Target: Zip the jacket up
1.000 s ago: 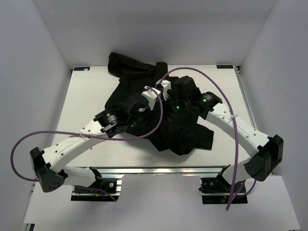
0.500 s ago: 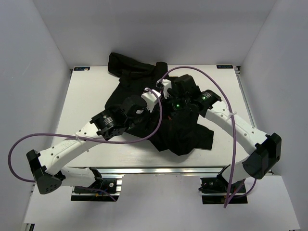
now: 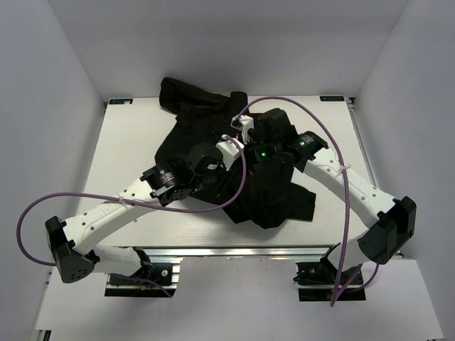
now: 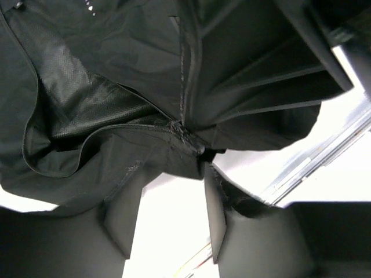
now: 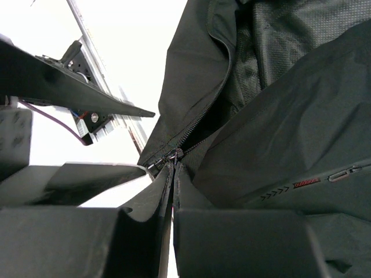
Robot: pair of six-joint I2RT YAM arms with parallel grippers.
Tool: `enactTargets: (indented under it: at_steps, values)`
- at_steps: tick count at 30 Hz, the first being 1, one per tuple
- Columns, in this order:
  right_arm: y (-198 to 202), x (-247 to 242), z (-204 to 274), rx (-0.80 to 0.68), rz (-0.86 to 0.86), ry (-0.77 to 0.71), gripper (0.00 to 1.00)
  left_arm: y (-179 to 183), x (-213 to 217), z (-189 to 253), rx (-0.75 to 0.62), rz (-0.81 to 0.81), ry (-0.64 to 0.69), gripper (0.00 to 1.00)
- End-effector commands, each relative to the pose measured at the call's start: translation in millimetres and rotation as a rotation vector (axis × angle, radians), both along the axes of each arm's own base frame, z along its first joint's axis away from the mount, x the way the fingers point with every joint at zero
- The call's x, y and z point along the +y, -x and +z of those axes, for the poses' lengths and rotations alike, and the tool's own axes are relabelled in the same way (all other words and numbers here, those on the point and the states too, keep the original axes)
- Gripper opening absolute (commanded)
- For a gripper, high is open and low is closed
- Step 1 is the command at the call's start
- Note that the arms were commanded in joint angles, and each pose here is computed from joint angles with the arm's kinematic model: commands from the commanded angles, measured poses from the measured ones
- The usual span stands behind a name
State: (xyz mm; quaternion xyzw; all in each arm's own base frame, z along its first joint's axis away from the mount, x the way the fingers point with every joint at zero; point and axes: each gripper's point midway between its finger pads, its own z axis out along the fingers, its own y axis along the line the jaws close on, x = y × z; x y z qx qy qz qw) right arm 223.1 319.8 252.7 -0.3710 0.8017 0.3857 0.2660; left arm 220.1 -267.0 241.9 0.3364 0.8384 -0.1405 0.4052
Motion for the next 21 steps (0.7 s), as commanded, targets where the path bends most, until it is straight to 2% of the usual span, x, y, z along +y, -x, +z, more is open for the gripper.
enactTargets:
  at_steps: [1, 3, 4, 7, 8, 10, 21]
  values:
    - [2, 7, 26, -0.024, 0.031, -0.075, 0.00, -6, -2, -3, -0.028, 0.012, -0.033, 0.50]
    - [3, 8, 24, -0.017, 0.035, -0.074, 0.00, -7, -5, -4, -0.030, 0.009, -0.035, 0.38]
    - [2, 8, 22, -0.013, 0.034, -0.070, 0.00, -7, -7, -3, -0.033, 0.005, -0.029, 0.27]
    - [0, 9, 16, -0.003, 0.028, -0.054, 0.00, -7, -10, 4, -0.054, 0.001, -0.006, 0.18]
    - [-1, 9, 13, -0.003, 0.035, -0.049, 0.00, -8, -10, 3, -0.060, 0.006, -0.006, 0.10]
    - [-2, 9, 11, -0.007, 0.034, -0.044, 0.00, -9, -9, 6, -0.073, 0.016, 0.010, 0.00]
    - [-55, 19, -16, -0.243, -0.198, 0.135, 0.00, 16, -10, 21, -0.023, -0.044, 0.078, 0.00]
